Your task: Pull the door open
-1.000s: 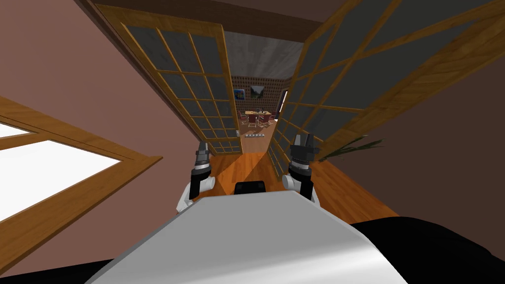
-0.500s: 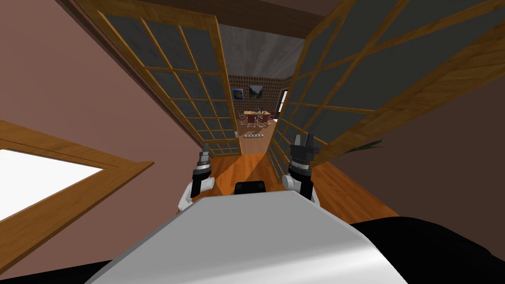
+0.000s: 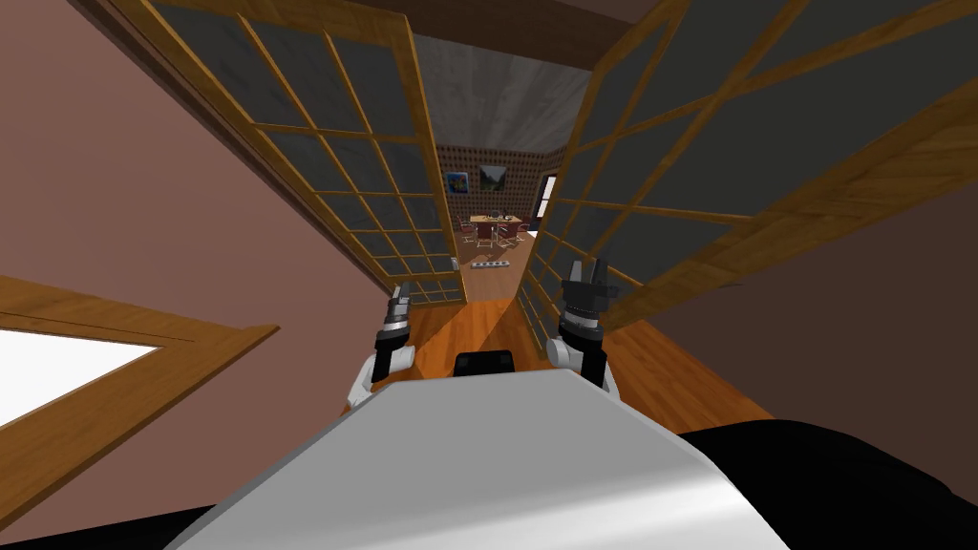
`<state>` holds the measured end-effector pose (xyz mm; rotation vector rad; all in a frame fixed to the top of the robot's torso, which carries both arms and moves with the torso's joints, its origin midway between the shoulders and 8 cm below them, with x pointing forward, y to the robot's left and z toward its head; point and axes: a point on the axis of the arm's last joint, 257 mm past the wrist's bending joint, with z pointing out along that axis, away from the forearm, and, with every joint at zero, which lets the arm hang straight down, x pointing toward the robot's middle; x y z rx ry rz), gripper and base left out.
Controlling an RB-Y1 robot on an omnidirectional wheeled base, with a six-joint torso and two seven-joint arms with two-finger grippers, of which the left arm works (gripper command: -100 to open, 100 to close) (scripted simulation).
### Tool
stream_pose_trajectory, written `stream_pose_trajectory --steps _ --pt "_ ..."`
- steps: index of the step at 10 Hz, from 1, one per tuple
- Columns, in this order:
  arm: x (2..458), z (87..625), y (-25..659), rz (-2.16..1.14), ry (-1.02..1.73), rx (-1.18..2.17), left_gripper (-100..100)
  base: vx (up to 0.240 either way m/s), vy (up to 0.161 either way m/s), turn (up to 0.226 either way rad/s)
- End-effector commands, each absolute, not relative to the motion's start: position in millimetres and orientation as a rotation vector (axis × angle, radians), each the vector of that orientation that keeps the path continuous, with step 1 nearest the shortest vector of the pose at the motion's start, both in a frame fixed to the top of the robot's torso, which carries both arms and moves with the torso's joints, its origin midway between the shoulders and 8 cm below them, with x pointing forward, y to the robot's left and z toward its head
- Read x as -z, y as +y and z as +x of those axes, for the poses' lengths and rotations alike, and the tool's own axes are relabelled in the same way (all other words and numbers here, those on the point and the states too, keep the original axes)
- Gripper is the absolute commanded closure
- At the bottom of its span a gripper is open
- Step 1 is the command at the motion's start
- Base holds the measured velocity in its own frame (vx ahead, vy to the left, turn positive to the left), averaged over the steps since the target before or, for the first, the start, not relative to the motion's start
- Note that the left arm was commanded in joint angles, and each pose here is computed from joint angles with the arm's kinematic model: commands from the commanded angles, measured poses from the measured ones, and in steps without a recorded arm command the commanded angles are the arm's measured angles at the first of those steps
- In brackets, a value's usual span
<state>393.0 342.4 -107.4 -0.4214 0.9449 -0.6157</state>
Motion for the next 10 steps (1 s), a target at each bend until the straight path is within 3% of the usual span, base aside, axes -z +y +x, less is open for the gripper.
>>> stream_pose_trajectory --steps 1,10 --pt "118.7 395.8 346.0 -0.410 0.971 0.568 -100 0.097 -0.007 -0.043" --pt "186.3 404.1 371.8 -0.353 1.116 0.327 -100 0.101 -0.002 -0.041"
